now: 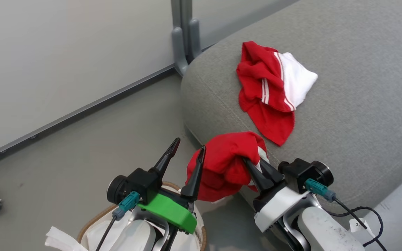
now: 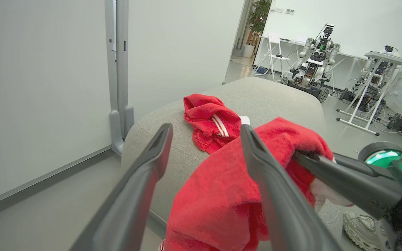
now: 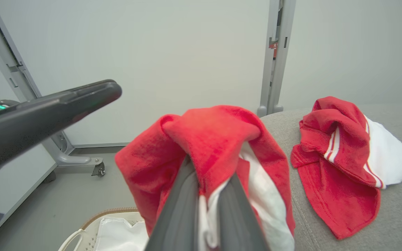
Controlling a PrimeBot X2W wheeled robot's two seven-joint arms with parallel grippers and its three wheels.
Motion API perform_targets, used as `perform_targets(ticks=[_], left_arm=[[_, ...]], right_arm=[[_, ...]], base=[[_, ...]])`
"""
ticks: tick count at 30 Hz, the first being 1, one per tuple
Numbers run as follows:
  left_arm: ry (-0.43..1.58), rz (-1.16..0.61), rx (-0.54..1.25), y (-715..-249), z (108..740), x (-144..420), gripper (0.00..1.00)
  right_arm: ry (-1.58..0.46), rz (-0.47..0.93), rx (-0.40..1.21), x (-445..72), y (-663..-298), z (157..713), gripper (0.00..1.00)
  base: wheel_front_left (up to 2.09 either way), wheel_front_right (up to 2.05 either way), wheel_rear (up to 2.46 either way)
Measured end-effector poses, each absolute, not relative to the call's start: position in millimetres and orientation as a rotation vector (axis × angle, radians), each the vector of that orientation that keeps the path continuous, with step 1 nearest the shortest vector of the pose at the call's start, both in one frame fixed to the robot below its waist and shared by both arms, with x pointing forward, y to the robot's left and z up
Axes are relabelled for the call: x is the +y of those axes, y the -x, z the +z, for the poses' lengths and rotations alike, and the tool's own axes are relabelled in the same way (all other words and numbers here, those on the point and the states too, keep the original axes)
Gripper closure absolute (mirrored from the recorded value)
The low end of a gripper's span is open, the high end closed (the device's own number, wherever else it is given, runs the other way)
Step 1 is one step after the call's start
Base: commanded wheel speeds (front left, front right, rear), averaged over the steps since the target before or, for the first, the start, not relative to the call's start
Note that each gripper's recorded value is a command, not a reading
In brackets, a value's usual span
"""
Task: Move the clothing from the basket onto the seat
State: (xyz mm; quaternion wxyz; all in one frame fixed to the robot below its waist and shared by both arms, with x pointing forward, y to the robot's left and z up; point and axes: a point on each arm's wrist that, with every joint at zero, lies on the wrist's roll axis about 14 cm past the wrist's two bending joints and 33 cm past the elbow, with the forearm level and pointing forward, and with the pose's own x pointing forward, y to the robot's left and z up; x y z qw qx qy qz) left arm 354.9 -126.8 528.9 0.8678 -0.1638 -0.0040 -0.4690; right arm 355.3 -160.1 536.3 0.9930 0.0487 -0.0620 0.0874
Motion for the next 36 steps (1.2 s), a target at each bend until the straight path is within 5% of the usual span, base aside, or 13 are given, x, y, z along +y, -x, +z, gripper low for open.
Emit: perform_targets(ticks=[8, 22, 36], left_arm=[[0.358, -1.092, 0.04, -350, 516, -163, 0.0], [0.366, -1.092, 0.117, -382, 469, -170, 0.0], [0.402, -1.032, 0.125, -428, 437, -154, 0.0]], right_arm=[[-0.016, 0.026, -0.147, -219, -354, 548, 1.0], [0.327, -0.095, -0.304, -314, -430, 647, 1.0], [0.402, -0.224, -0.096, -371, -508, 575, 1.0]], base=[[0.0, 0.0, 0.0], [0.0, 0.0, 0.0], [0.0, 0.0, 0.0]])
